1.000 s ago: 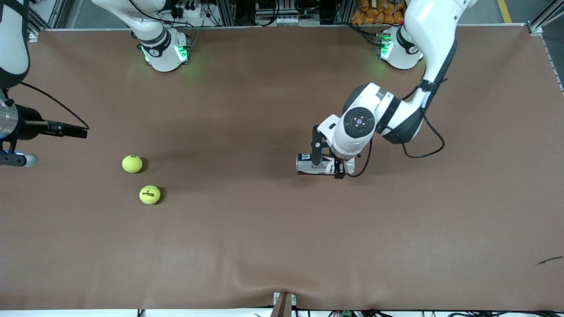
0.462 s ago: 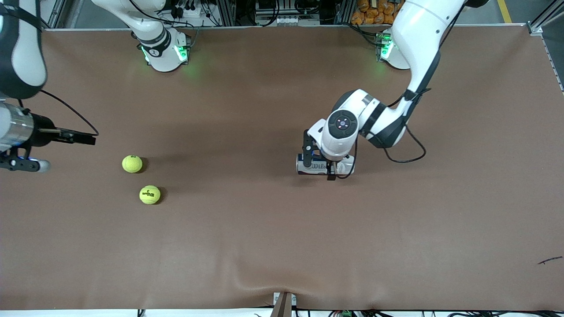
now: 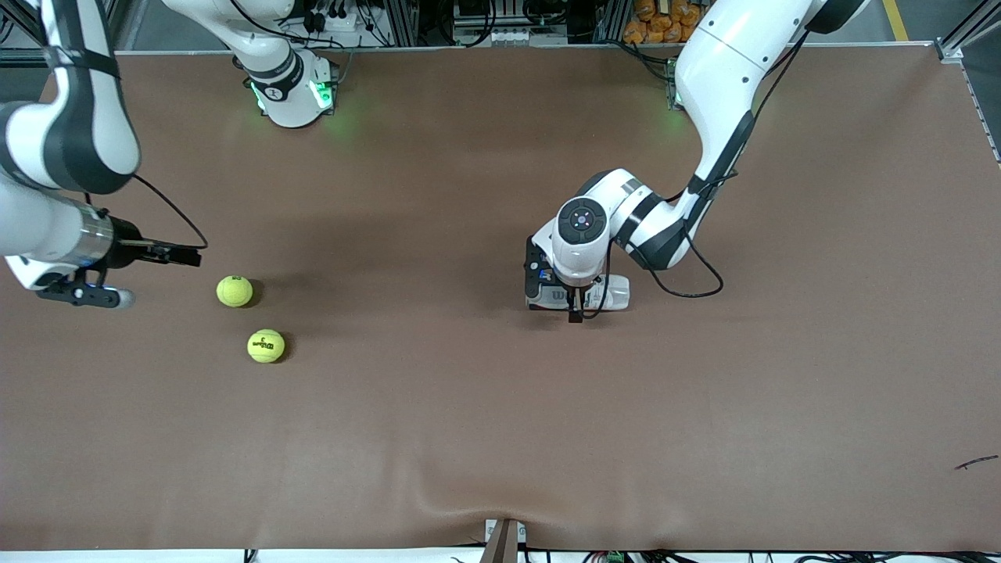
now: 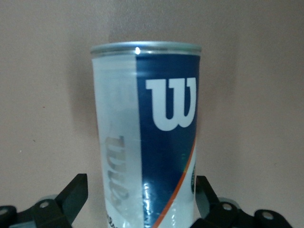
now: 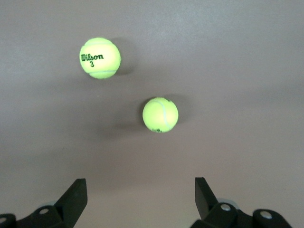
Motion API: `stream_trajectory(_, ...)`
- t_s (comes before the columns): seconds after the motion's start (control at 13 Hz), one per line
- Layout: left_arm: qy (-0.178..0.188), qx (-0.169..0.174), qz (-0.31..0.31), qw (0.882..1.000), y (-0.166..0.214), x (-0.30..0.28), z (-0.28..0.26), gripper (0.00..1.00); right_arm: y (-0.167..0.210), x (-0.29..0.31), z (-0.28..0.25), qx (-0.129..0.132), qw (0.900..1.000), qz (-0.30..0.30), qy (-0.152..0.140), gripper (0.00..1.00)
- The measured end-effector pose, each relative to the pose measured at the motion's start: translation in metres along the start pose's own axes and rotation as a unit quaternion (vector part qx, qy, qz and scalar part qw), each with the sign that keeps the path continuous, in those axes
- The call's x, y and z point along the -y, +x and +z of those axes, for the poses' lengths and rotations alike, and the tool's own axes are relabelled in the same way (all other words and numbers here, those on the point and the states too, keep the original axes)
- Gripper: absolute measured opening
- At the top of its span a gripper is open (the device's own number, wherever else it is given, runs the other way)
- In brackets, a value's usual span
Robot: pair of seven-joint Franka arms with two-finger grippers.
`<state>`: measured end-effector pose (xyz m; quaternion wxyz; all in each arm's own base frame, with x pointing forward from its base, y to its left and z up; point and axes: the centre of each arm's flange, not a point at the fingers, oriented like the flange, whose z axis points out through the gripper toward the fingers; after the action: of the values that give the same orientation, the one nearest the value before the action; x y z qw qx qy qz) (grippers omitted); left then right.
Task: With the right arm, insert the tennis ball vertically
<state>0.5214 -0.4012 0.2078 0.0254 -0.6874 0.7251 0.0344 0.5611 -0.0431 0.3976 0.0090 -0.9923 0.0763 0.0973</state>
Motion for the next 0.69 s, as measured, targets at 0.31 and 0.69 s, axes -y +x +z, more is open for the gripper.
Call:
stream_trajectory(0.31,-0.001,0.001,0.003,1.0,0.004,-0.004,0.005,1.0,-0.01,-0.003,0.08,-0.041,0.999,0.002,0.002,1.0)
stream_trajectory(0.69,-0.003,0.0,0.008,1.0,0.006,-0.005,0.021,0.94,-0.004,-0.021,0.122,-0.048,0.999,0.014,-0.003,1.0)
